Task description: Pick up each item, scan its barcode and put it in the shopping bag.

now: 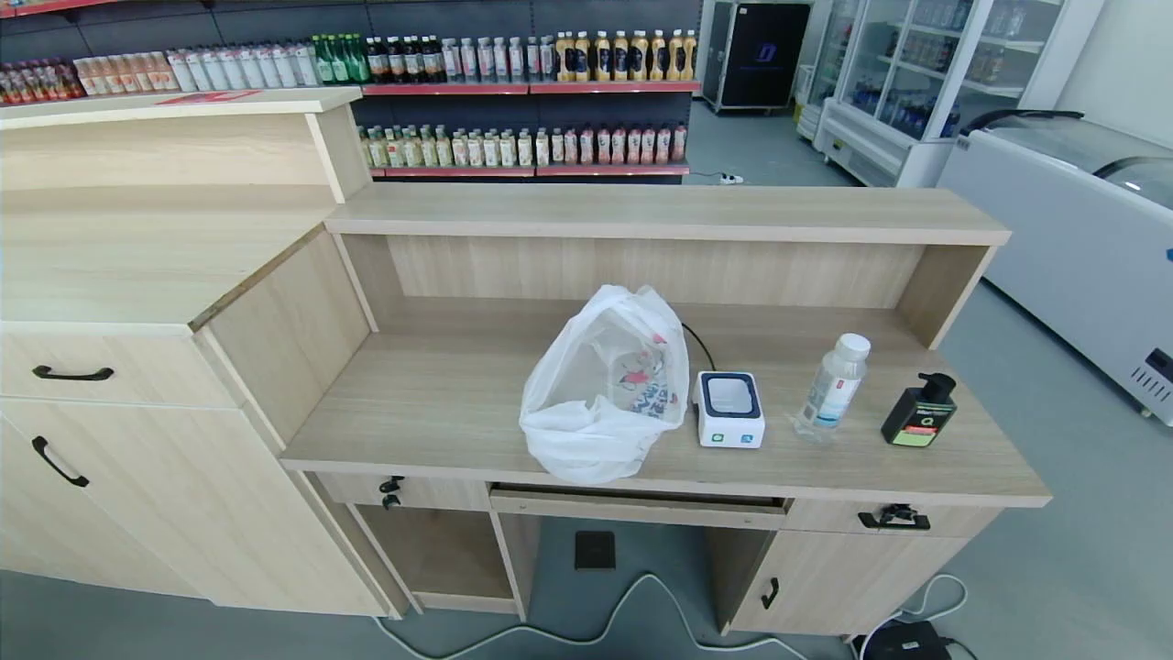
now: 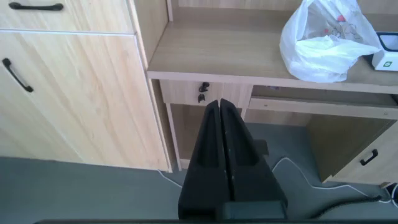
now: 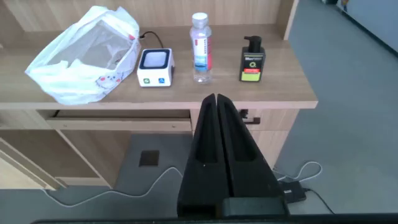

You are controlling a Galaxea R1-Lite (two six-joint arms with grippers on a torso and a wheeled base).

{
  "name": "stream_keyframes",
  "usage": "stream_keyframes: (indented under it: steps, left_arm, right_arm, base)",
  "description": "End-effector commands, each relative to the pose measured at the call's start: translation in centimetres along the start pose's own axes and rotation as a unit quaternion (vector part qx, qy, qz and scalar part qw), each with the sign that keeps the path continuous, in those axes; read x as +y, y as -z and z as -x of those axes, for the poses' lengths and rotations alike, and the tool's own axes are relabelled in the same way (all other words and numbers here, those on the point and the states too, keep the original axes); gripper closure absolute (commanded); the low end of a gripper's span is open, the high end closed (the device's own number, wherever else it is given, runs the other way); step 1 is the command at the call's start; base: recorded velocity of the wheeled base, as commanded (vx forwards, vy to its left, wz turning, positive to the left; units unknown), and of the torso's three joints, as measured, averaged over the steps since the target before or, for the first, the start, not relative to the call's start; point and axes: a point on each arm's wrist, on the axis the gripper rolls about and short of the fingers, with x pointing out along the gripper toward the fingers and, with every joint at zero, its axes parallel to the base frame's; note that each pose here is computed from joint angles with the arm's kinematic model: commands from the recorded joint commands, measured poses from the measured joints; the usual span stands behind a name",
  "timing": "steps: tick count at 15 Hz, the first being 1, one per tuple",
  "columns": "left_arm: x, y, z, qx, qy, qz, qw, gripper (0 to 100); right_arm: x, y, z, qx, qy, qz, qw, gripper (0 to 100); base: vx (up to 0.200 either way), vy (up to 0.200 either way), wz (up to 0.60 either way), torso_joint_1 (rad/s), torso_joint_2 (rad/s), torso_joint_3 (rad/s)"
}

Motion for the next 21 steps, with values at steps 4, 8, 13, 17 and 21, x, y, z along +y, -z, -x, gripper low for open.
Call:
stream_keyframes:
  steps: [4,8,13,17,21]
  left_arm:
    - [0.0,0.0,0.0,0.000,-0.001,0.000,1.0000,100]
    - [0.0,0.0,0.0,0.000,-0.001,0.000,1.0000,100]
    - [0.0,0.0,0.0,0.000,-0.001,0.000,1.0000,100]
    - [0.0,0.0,0.0,0.000,-0.001,0.000,1.0000,100]
    - [0.0,0.0,0.0,0.000,-0.001,0.000,1.0000,100]
  right_arm:
    - [-0.2,-11.0,-7.5,0.111,0.042,0.007,0.993,100]
    - [-0.2,-9.7,-11.6,0.168,0.033,0.021,0.985,100]
    - [-0.8,-7.5,-18.4,0.195,0.012,0.002,0.981,0]
    - [-4.1,-2.5,-25.5,0.201,0.022,0.025,0.979,0]
    - [-7.5,0.9,-29.1,0.231,0.035,0.052,0.971,0]
  base:
    - [0.000,0.000,0.00,0.000,0.00,0.000]
    - [0.000,0.000,0.00,0.000,0.00,0.000]
    - [0.000,0.000,0.00,0.000,0.00,0.000]
    - [0.000,0.000,0.00,0.000,0.00,0.000]
    - [0.000,0.000,0.00,0.000,0.00,0.000]
